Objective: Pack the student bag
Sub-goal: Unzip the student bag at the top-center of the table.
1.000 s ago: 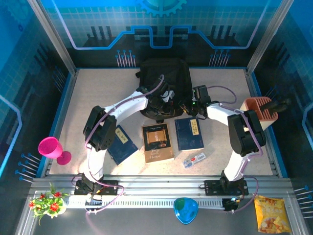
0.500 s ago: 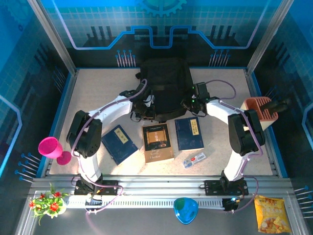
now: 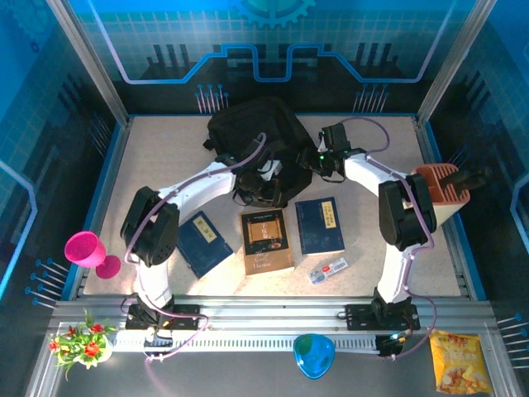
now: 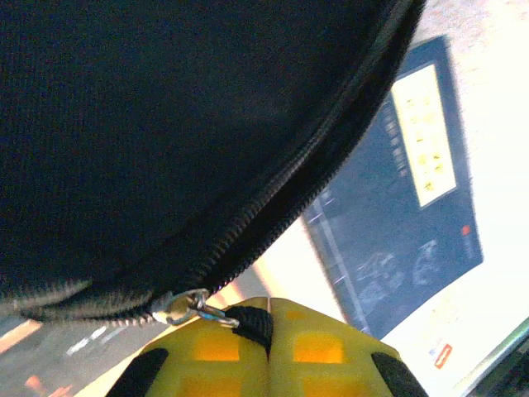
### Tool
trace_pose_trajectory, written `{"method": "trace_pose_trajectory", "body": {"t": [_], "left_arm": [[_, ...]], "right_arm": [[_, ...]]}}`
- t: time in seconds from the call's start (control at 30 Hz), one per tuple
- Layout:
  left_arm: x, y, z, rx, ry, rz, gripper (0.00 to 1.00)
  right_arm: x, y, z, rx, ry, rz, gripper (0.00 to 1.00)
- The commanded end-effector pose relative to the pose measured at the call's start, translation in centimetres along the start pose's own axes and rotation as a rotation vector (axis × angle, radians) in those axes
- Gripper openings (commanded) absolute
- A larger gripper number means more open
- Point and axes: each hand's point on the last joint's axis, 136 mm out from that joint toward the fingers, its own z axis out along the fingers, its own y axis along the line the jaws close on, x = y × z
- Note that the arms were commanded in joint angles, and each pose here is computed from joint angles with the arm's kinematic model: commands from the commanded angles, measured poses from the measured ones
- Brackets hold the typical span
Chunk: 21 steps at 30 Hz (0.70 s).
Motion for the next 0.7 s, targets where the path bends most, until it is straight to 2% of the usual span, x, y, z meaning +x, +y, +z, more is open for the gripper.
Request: {"method": "trace_pose_trajectory", "body": {"t": [0.0, 0.13, 0.3, 0.47, 0.67], "left_arm": [[-1.5, -1.6, -0.2, 0.040, -0.007, 0.034, 0.00], [-2.0, -1.9, -0.1, 0.049, -0.004, 0.043, 0.00], [-1.1, -1.3, 0.4, 0.032, 0.023, 0.037, 0.00], [-0.3, -0.9, 0.6, 0.030, 0.041, 0.030, 0.00], [0.2, -0.7, 0.9, 0.032, 0.056, 0.024, 0.00]], "right_arm": [[0.0, 0.1, -3.5, 0.017, -0.007, -0.005, 0.56], [2.9, -0.5, -5.4, 0.004, 0.040, 0.095, 0.62], [5.6, -0.1, -6.0, -0.042, 0.089, 0.243, 0.66], [7.5, 1.7, -4.9, -0.083, 0.112, 0.312, 0.70], [8.6, 2.2, -2.7, -0.048, 0.126, 0.337, 0.69]]}}
